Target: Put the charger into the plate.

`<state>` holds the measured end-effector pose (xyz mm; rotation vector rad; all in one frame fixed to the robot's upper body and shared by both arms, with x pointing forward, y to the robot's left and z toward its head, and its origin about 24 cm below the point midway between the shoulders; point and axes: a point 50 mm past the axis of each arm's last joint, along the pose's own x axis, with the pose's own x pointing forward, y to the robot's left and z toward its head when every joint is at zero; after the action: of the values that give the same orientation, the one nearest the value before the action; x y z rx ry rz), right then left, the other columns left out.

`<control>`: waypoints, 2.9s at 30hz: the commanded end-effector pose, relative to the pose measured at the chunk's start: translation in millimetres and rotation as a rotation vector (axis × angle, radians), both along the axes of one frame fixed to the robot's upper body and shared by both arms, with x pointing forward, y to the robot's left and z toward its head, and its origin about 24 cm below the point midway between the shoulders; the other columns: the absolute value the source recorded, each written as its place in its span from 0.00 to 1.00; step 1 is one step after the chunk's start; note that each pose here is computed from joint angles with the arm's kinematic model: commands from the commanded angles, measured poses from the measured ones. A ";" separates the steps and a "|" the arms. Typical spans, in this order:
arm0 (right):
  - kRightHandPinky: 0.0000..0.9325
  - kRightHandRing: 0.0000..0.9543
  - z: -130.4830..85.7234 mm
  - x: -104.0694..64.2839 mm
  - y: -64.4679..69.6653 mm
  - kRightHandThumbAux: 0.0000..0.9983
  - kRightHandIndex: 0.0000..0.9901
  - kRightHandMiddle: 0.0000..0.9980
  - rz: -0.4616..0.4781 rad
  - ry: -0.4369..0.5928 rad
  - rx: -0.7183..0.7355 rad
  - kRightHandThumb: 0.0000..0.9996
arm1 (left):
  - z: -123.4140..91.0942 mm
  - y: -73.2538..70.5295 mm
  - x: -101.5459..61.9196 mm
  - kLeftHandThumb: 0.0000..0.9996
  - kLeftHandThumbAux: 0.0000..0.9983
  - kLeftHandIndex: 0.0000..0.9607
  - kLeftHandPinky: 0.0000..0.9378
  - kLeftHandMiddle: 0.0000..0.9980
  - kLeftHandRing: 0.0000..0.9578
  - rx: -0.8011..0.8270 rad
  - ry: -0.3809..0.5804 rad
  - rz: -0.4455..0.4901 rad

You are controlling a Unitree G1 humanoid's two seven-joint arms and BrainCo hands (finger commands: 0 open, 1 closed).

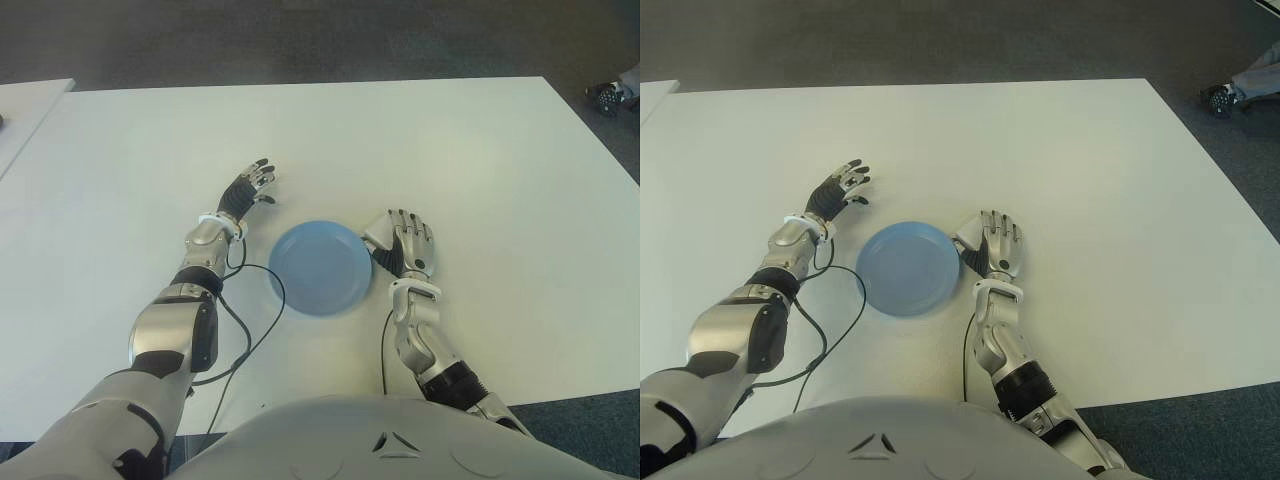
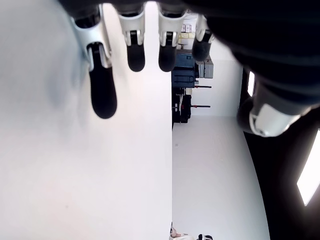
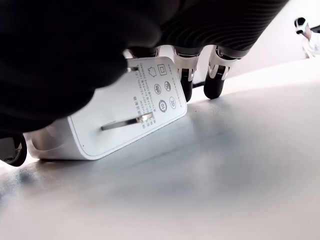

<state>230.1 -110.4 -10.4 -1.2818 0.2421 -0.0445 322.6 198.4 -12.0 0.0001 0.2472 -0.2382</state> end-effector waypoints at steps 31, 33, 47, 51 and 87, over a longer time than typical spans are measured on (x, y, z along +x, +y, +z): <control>0.03 0.00 -24.0 -15.2 -4.0 0.29 0.00 0.00 -0.032 0.132 0.006 0.37 | -18.1 1.2 -13.2 0.00 0.48 0.03 0.14 0.11 0.12 -0.003 0.089 0.004; 0.05 0.00 -24.6 -15.0 -4.1 0.30 0.00 0.00 -0.036 0.119 0.009 0.38 | -18.3 1.3 -13.4 0.00 0.48 0.03 0.15 0.11 0.12 -0.003 0.089 0.004; 0.76 0.71 -29.2 -13.8 -8.3 0.57 0.41 0.55 -0.188 -0.108 0.130 0.82 | -18.7 2.0 -13.5 0.00 0.49 0.03 0.14 0.11 0.12 -0.008 0.096 0.005; 0.80 0.75 -30.9 -13.1 -8.7 0.65 0.40 0.54 -0.210 -0.137 0.155 0.84 | -18.6 1.9 -13.7 0.00 0.49 0.03 0.14 0.11 0.12 -0.008 0.094 0.004; 0.82 0.84 -36.3 -10.1 -9.9 0.68 0.40 0.54 -0.238 -0.126 0.272 0.86 | -18.6 0.2 -13.4 0.00 0.49 0.03 0.15 0.11 0.12 -0.013 0.090 0.005</control>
<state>243.7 -115.5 -12.1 -0.9413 0.0950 -0.3627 321.5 199.8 -13.5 -0.0072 0.2547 -0.2318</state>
